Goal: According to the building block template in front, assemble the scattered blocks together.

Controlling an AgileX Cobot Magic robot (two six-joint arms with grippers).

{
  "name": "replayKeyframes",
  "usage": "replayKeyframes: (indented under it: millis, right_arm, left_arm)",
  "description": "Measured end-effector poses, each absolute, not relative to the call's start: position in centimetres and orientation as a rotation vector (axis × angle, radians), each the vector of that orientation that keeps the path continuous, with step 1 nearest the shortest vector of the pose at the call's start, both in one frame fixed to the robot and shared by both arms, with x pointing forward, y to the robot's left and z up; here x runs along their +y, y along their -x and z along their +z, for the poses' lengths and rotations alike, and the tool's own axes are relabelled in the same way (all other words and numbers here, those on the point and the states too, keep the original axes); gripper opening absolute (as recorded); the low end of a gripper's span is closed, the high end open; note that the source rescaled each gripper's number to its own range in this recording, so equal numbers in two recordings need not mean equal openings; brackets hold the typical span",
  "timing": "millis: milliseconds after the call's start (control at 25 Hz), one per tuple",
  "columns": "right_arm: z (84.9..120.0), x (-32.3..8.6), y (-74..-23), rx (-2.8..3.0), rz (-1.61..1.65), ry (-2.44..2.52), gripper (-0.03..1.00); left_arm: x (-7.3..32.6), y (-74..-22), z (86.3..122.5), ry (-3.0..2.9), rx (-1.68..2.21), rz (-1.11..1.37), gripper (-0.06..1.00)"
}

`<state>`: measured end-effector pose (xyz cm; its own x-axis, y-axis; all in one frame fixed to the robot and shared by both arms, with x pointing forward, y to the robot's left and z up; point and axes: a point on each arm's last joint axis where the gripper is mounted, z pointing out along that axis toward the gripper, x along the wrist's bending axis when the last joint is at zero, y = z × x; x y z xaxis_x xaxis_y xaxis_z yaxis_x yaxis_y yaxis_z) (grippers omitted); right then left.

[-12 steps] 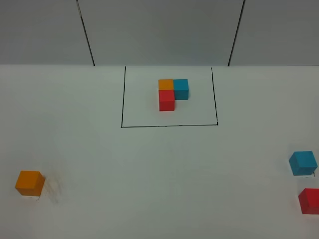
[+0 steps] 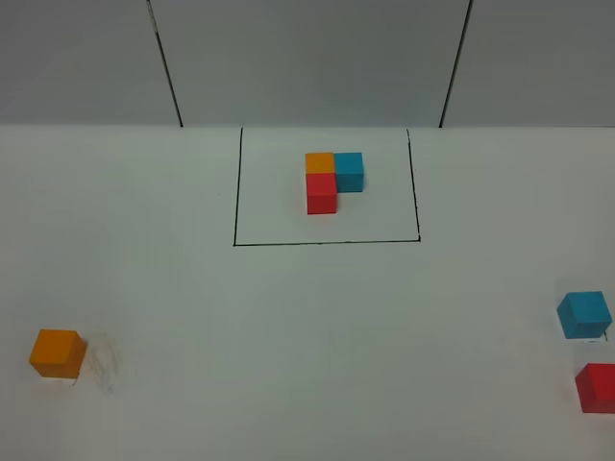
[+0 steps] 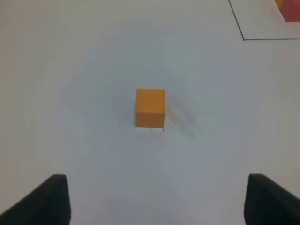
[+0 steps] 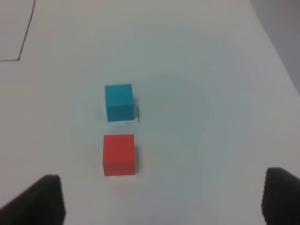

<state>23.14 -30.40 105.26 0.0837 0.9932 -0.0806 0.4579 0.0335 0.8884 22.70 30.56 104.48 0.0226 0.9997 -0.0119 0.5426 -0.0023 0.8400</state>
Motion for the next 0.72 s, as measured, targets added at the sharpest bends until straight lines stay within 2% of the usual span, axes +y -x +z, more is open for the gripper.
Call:
replayKeyframes:
  millis: [560,720]
  right_arm:
    - [105.3,-30.4,-23.1,1.493,0.827,-1.544,0.83]
    - [105.3,-30.4,-23.1,1.493,0.827,-1.544,0.83]
  left_arm:
    - [30.5,-22.9,104.6,-1.622,1.617,0.841,0.64]
    - [30.4,-24.6,106.3,-1.604,1.699,0.777,0.64]
